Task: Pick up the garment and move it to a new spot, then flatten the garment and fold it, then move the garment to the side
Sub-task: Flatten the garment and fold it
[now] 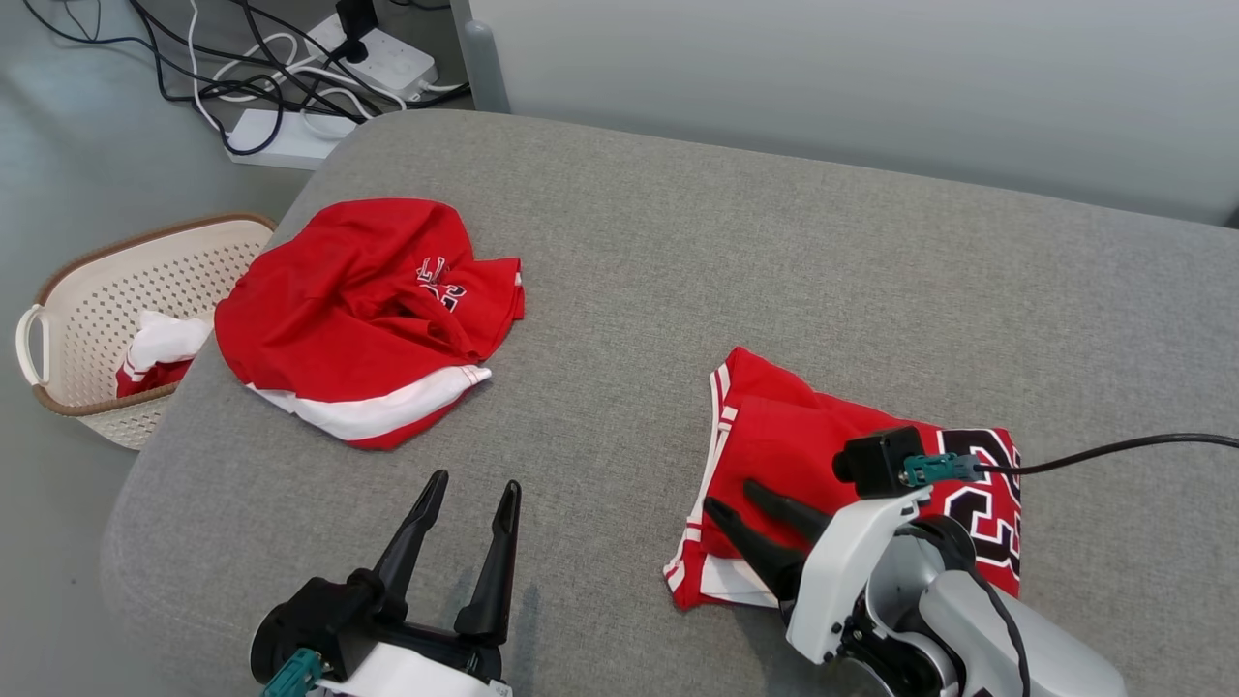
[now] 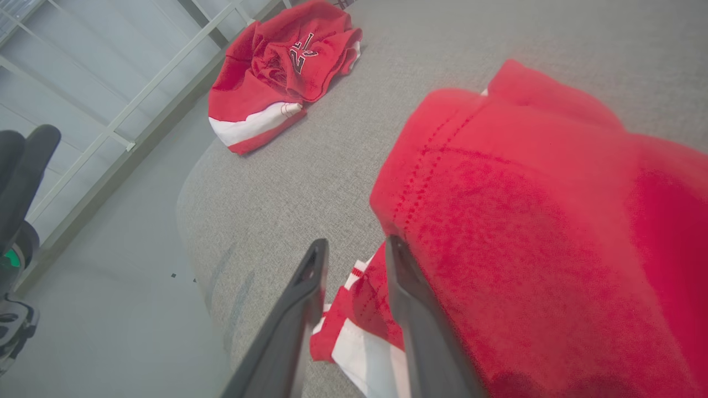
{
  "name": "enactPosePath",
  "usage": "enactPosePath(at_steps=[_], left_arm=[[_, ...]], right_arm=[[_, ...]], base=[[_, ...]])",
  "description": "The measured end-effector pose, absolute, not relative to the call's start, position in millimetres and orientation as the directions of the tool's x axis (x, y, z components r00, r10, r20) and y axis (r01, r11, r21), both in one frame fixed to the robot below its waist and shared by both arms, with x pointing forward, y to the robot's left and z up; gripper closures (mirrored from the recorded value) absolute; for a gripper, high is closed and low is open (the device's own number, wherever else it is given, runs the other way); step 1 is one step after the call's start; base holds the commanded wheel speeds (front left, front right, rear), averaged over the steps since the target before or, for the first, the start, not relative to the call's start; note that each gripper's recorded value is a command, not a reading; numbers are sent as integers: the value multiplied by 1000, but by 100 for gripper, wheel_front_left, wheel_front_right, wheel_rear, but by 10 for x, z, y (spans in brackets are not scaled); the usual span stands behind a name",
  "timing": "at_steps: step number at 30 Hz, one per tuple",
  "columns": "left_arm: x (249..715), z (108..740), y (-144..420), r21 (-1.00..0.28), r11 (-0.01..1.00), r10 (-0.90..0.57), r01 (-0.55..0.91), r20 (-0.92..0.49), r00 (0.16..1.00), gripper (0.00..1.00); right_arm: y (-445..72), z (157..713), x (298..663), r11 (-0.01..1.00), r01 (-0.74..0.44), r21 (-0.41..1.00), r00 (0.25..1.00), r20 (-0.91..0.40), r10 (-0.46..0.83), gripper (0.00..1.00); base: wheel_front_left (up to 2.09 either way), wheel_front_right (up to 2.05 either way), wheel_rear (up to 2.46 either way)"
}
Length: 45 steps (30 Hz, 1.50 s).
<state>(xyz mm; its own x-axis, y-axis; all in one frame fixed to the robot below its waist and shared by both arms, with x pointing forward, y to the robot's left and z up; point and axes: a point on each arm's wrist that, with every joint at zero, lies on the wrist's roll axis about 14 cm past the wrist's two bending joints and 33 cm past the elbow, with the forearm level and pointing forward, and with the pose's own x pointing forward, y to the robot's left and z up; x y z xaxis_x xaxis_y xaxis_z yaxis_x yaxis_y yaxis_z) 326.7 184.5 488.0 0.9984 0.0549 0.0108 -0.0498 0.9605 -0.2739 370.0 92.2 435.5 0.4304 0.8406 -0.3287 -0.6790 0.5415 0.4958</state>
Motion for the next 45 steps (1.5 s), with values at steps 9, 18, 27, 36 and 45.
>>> enactPosePath(at_steps=[9, 18, 27, 36, 45], left_arm=[[3320, 4868, 1797, -275, 961, 38, -34, 8, 999, 0], [3422, 4897, 1688, -272, 962, -4, 10, 21, 1000, 0], [3540, 4950, 1520, -270, 960, -61, 70, 42, 997, 0], [3611, 5037, 1388, -264, 957, -103, 118, 72, 992, 0], [3614, 5169, 1362, -259, 956, -109, 135, 112, 988, 0]], right_arm=[[880, 4638, 3913, 541, -715, 442, 500, -218, 838, 0], [372, 5011, 4303, 644, -725, 243, 653, -55, 756, 0], [-271, 5187, 4483, 777, -615, 132, 786, 27, 618, 0], [-934, 5222, 4345, 896, -427, 126, 904, 84, 419, 0], [-1363, 5154, 4014, 946, -273, 173, 961, 95, 260, 0]], base=[[0, 0, 0], [0, 0, 0], [0, 0, 0], [0, 0, 0], [0, 0, 0]])
